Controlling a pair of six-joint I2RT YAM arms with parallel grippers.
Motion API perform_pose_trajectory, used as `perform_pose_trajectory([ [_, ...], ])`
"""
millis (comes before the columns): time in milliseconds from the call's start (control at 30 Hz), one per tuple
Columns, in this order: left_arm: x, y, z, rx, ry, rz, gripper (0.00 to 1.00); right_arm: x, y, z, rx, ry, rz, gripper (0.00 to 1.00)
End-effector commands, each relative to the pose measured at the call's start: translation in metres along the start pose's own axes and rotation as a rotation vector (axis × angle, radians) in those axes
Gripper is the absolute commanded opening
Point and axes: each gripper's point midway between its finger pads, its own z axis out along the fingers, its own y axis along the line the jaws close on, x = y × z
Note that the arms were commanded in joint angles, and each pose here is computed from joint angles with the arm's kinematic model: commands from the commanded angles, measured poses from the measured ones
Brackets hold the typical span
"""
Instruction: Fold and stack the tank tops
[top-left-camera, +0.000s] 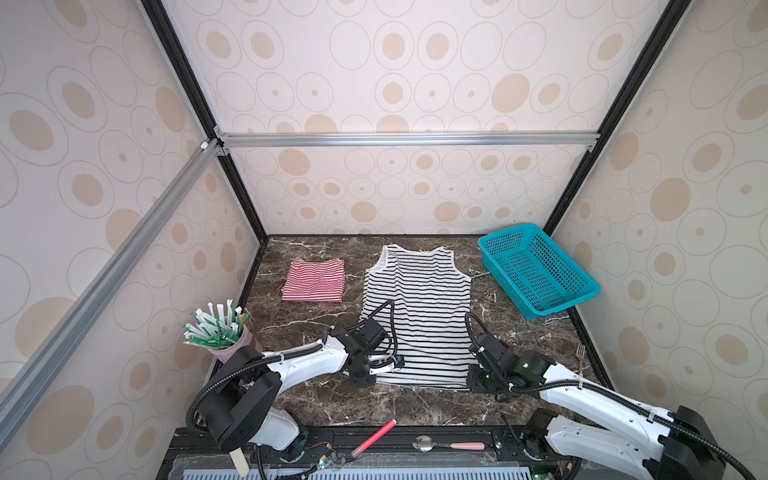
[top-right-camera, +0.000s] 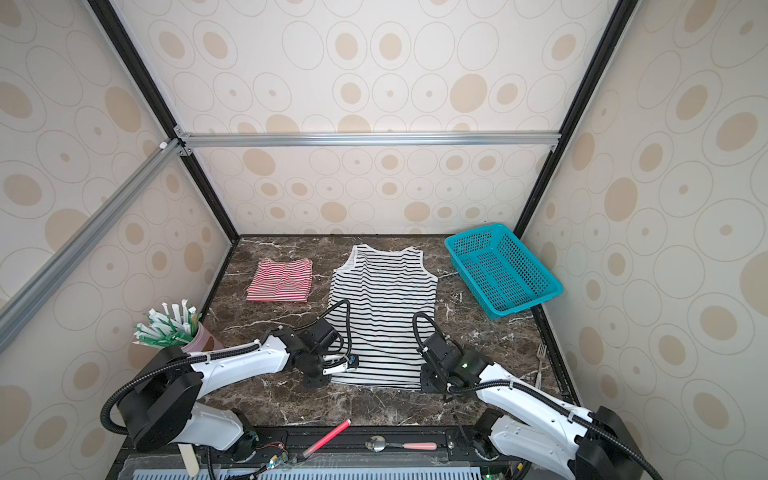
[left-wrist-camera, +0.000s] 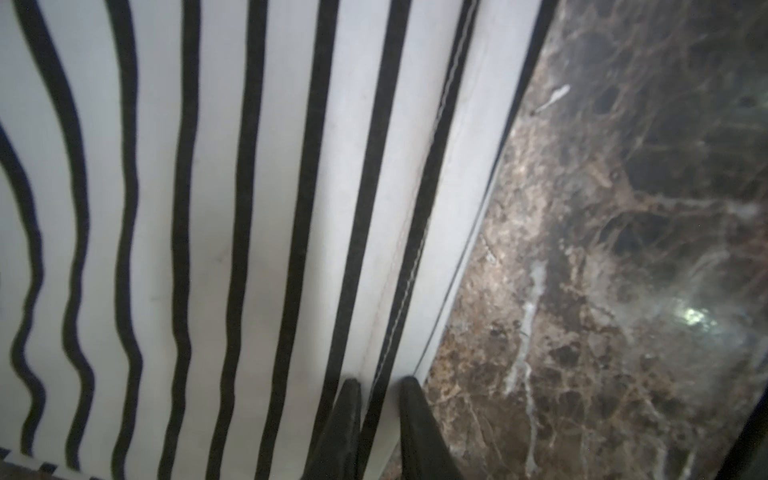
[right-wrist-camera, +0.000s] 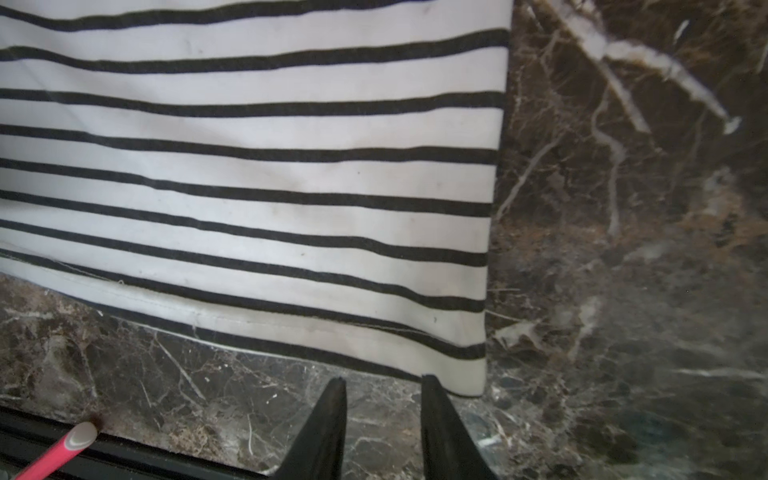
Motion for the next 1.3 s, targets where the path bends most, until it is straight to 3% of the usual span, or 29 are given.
perform_pose_trajectory([
  [0,-0.014,0.017,-0.023,-0.075,-0.053,0.018,0.18,-0.011,0.012,0.008,0.002,-0.001,0.027,0.33],
  [167,-0.042,0.069,-0.043,-0.25,-0.137,-0.066,0.2,-0.014,0.017,0.03,0.024,0.02,0.02,0.33],
  [400,-0.024,0.106,-0.004,-0.33,-0.055,-0.167,0.19,-0.01,-0.004,0.034,0.144,0.04,-0.012,0.33],
  [567,-0.004,0.092,0.013,-0.284,0.009,-0.164,0.18,-0.01,-0.019,0.032,0.205,0.043,-0.002,0.35],
  [800,-0.001,0.052,0.012,-0.138,0.001,-0.158,0.21,-0.017,-0.041,0.035,0.216,0.097,0.11,0.37],
  [1033,-0.018,-0.012,0.01,0.026,0.017,0.004,0.23,-0.051,-0.076,0.028,0.206,0.069,0.311,0.38],
  [1133,-0.03,-0.014,0.0,0.025,-0.009,0.03,0.22,-0.071,-0.081,0.009,0.243,0.002,0.295,0.38],
  [1267,-0.055,0.022,-0.027,-0.132,-0.099,0.006,0.22,-0.085,-0.05,-0.006,0.104,-0.06,0.26,0.39],
])
